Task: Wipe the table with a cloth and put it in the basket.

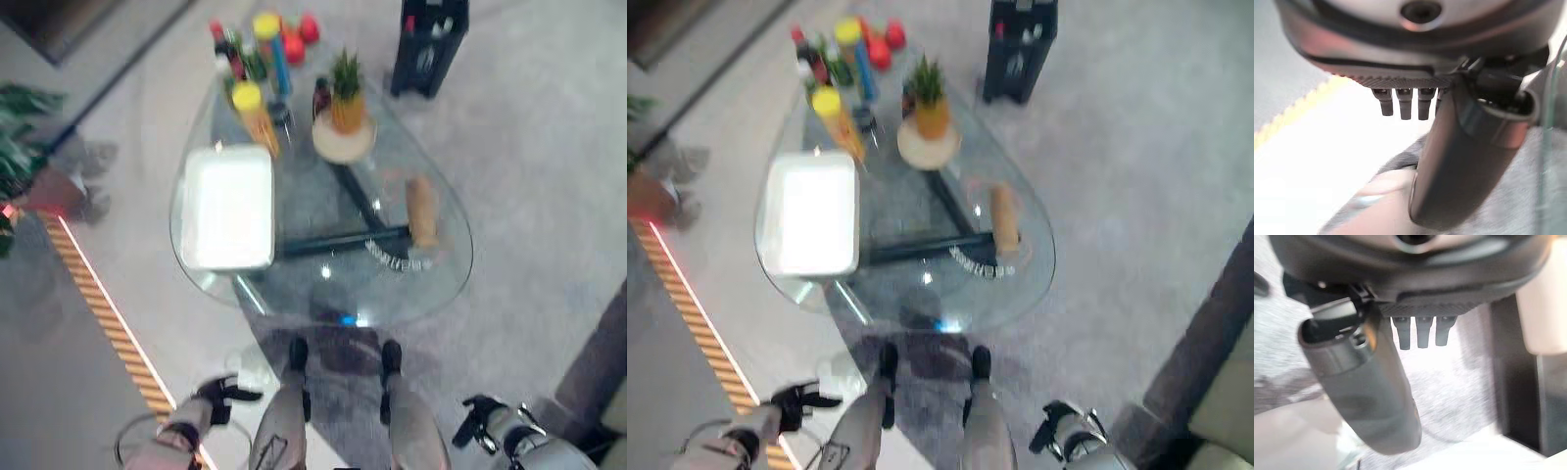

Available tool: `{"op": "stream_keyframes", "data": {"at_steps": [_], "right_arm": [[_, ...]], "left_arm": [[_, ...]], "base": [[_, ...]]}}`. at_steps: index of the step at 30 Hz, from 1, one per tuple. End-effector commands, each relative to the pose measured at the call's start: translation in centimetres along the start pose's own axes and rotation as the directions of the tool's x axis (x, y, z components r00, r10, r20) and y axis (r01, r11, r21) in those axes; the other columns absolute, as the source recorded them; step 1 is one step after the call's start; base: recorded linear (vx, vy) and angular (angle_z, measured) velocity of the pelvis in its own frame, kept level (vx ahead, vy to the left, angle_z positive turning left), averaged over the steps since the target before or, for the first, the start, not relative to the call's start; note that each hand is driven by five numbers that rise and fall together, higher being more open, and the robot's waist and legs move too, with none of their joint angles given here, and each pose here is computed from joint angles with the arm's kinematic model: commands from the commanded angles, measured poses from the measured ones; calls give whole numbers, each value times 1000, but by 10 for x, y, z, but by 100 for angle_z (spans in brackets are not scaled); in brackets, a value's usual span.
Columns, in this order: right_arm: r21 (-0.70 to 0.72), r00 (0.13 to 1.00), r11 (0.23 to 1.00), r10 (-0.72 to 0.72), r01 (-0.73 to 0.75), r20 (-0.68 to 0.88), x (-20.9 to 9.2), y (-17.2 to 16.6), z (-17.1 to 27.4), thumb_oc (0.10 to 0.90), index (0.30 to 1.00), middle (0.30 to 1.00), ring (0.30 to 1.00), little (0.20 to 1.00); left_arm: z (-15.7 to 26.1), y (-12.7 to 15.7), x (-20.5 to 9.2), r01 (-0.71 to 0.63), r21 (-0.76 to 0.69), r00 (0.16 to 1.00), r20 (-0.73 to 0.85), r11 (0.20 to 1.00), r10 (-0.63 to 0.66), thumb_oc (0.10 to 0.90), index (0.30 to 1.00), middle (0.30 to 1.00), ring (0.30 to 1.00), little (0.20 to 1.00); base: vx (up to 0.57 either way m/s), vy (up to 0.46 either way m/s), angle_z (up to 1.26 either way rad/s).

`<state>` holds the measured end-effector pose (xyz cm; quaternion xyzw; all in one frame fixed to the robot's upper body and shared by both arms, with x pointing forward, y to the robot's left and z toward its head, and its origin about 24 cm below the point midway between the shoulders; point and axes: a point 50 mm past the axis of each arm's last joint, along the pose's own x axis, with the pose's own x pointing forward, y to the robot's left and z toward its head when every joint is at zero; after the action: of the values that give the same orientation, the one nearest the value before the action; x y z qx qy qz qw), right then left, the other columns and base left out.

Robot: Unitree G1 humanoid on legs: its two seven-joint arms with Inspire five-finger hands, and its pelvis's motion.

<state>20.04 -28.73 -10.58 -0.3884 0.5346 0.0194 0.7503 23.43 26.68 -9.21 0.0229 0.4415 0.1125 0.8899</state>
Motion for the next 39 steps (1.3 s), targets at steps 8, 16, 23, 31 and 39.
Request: {"op": "stream_keyframes", "data": {"at_steps": [8, 16, 23, 31, 39], "right_arm": [[172, 973, 958, -231, 230, -18, -3, -43, 1, 800, 900, 900, 900, 900], [354, 911, 859, -410, 371, 42, -9, -71, 14, 800, 900, 900, 900, 900], [423, 886, 818, -459, 389, 72, -13, -84, 20, 800, 900, 900, 900, 900], [558, 872, 729, -489, 397, 18, -16, -102, 18, 800, 900, 900, 900, 900], [898, 733, 307, -679, 314, -24, -42, -158, 37, 800, 900, 900, 900, 900]], "left_arm": [[56, 20, -8, -69, -138, 958, 268, 988, 104, 800, 900, 900, 900, 900], [49, 34, -10, -124, -236, 947, 263, 964, 186, 800, 900, 900, 900, 900], [43, 52, -12, -161, -256, 942, 247, 953, 226, 800, 900, 900, 900, 900], [42, 55, -13, -161, -249, 944, 244, 955, 223, 800, 900, 900, 900, 900], [35, 57, -13, -167, -250, 946, 232, 954, 226, 800, 900, 900, 900, 900]], "base": [[-56, -14, 2], [39, -39, -3], [49, -34, 0], [15, -5, 1], [9, -2, 0]]}}
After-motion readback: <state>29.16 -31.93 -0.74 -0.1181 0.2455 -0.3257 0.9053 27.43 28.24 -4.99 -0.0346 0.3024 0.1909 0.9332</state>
